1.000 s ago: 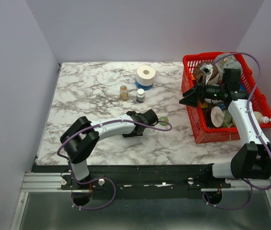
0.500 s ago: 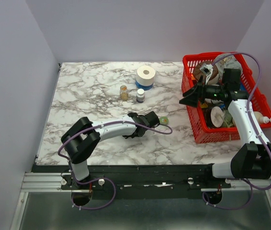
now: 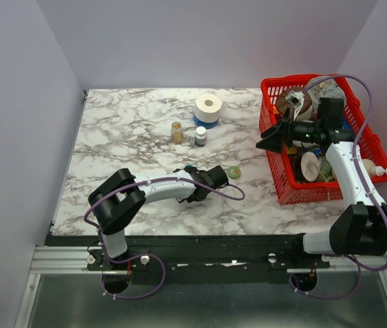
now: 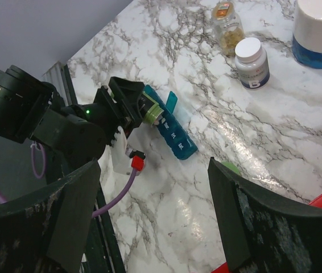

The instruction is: Sort the pills into containers

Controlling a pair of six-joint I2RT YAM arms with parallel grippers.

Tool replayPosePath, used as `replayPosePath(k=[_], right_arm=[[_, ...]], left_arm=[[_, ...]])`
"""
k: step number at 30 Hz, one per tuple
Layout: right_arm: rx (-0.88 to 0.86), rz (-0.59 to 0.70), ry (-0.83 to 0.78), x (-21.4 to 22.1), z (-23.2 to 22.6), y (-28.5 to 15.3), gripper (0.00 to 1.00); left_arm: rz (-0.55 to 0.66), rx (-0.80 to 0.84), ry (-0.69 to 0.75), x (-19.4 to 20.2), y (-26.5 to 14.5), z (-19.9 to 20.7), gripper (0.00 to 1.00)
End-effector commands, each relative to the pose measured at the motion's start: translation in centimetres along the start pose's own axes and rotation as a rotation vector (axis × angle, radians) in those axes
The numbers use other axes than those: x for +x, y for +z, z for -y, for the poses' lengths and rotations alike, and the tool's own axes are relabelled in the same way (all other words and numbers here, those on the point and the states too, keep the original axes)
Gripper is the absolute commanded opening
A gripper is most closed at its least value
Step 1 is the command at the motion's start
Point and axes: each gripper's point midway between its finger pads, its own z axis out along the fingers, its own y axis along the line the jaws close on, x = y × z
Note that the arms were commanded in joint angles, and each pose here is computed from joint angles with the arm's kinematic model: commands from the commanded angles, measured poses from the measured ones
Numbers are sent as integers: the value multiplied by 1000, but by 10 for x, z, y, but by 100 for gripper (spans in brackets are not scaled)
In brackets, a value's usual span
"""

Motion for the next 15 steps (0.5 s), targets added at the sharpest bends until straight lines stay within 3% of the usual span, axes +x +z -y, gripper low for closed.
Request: replayPosePath(k=[1,15], right_arm=[[-32,17,-20,-8,-7,-4,86],[-29,17,-18,-8,-6,-4,86]], left_arm=[[-24,-4,-2,2,3,-2,0],[71,28,-162,6,5,-7,0]])
